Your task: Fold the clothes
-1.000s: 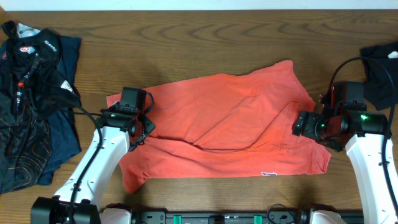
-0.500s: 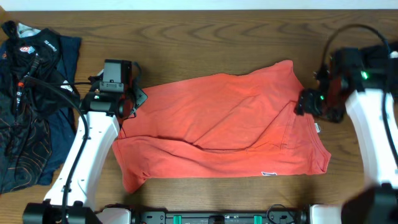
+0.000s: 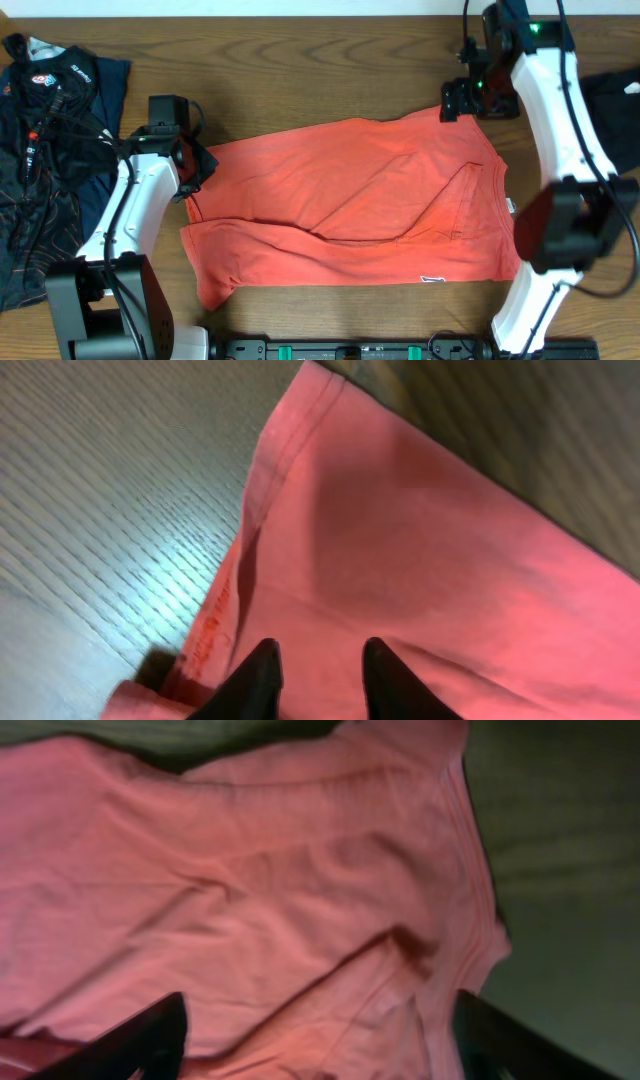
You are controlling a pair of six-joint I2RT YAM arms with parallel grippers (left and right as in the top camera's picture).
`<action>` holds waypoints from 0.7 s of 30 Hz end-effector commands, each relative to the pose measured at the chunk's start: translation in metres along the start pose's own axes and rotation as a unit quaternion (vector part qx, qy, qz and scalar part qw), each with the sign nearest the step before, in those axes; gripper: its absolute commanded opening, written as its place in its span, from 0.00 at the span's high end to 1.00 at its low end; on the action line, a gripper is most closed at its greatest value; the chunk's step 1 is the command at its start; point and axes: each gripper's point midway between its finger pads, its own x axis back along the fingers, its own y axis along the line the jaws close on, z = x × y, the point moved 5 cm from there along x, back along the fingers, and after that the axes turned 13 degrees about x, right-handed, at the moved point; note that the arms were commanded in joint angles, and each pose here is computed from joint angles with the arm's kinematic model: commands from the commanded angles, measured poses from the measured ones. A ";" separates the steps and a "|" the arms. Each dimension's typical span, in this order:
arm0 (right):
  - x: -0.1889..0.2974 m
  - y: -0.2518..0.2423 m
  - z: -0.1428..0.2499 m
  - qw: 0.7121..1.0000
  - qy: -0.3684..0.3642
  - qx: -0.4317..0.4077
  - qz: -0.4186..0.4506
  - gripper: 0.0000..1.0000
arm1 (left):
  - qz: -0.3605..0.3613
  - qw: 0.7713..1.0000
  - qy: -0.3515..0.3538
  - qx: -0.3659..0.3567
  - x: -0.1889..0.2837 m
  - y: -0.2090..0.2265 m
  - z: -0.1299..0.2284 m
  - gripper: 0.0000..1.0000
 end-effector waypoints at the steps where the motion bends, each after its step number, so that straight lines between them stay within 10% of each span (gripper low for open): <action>1: -0.013 -0.011 -0.013 1.000 0.013 0.021 0.004 0.07 | 0.015 1.000 -0.015 -0.005 0.003 -0.006 -0.016 0.62; 21: -0.009 -0.093 -0.028 0.998 -0.044 0.005 0.033 0.01 | 0.007 0.999 0.016 0.028 -0.061 -0.023 -0.063 0.59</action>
